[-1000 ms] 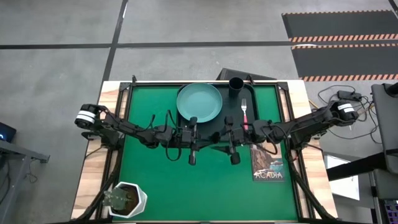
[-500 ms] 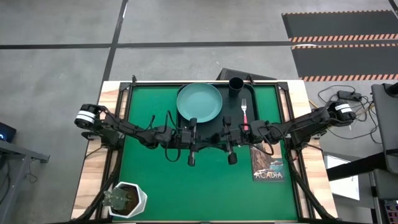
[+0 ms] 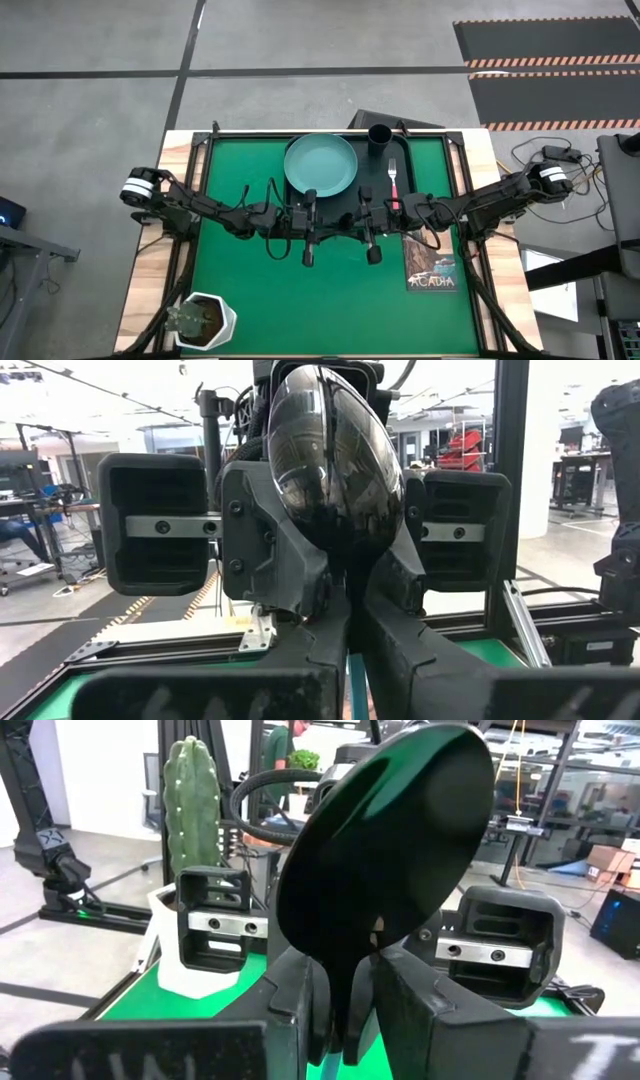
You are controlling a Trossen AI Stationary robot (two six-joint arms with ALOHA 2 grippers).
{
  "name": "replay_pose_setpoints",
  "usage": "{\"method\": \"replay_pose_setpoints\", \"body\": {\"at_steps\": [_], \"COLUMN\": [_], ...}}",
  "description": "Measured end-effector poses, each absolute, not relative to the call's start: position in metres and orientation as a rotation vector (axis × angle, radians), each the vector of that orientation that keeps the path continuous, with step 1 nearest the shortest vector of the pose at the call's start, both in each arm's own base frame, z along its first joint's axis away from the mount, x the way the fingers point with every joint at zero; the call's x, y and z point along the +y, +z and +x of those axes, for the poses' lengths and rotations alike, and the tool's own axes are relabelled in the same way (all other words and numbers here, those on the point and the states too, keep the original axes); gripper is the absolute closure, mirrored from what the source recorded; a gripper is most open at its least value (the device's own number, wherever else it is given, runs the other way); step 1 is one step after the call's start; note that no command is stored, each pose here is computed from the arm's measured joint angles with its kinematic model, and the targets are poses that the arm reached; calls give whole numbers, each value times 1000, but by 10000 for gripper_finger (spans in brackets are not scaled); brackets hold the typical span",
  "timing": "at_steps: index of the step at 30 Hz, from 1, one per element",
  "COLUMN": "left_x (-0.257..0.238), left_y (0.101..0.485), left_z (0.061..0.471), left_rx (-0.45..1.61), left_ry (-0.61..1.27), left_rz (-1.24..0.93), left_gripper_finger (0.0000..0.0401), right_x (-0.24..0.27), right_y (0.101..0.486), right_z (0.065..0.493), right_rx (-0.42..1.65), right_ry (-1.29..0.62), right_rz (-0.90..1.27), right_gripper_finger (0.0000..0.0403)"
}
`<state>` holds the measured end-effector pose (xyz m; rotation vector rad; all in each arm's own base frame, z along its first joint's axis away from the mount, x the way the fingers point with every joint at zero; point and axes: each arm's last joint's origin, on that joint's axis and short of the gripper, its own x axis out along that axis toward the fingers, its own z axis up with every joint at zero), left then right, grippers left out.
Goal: Pick and place plate/cup/fork/spoon on tray
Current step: Put the blue spoon on the black serving tray to the right of the green plate
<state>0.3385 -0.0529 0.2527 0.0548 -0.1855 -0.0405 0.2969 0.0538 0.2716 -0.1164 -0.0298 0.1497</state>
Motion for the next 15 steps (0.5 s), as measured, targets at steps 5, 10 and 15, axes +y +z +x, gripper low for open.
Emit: {"method": "replay_pose_setpoints", "body": {"at_steps": [5, 10, 15], "left_x": [-53, -53, -53], "left_y": [250, 248, 251], "left_z": [338, 338, 337], "left_rx": [-158, -132, -142], "left_ry": [-52, -47, -46], "left_rz": [63, 71, 73], "left_gripper_finger": [360, 344, 344], "right_x": [54, 54, 54], "right_y": [271, 270, 272], "right_z": [297, 296, 295], "right_rx": [-22, -14, -14], "right_ry": [166, 170, 162], "right_rz": [-109, -101, -110], "right_gripper_finger": [340, 353, 382]}}
